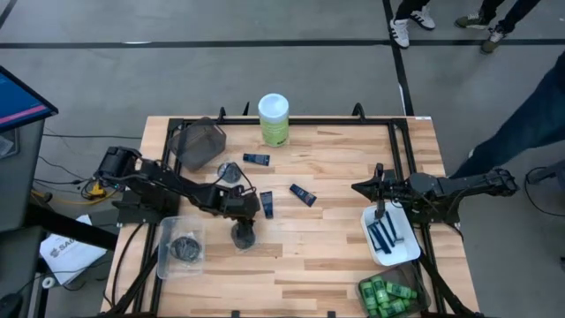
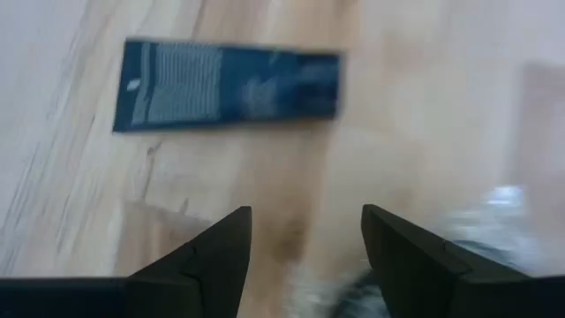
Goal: Pick & Place Travel size toiletries
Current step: Put the black hairbrush into the transparent bin
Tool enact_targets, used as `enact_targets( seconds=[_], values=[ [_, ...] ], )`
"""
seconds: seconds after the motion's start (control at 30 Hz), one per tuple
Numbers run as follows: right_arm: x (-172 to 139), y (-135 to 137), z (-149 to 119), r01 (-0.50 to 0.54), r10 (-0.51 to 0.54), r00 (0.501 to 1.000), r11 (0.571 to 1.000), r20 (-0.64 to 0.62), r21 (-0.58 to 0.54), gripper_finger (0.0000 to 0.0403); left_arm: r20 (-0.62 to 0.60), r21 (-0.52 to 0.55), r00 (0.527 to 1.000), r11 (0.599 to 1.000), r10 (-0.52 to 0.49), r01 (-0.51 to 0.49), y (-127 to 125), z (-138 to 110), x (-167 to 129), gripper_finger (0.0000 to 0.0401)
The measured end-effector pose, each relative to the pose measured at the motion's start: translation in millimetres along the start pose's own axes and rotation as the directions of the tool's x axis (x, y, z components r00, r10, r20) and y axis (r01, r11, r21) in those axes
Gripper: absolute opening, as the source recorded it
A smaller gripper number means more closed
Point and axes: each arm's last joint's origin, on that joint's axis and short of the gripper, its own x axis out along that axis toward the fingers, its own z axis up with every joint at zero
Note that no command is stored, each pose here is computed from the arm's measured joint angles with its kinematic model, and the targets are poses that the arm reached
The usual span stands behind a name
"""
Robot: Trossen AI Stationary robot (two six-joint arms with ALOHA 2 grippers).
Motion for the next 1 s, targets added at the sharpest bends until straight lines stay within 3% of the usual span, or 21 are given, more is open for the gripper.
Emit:
enact_targets(
  seconds=[0.17,0.33,0.63,1.0],
  values=[
    [0,0,0,0.000,0.000,1.000,1.000,0.000,0.000,0.0005,0.079,0.014,0.996,0.999,-0.049,0.048,2,7,-29,0.0228],
    [0,0,0,0.000,0.000,1.000,1.000,0.000,0.000,0.0005,0.137,0.071,0.990,0.997,-0.008,-0.002,9,4,-48,0.0259],
    [0,0,0,0.000,0.000,1.000,1.000,0.000,0.000,0.0005,0.046,-0.052,0.999,0.999,0.010,-0.008,22,-38,-25,0.0291],
    [0,0,0,0.000,0.000,1.000,1.000,0.000,0.000,0.0005,0.041,-0.123,0.999,0.992,0.020,-0.015,30,-63,-12,0.0257]
  ],
)
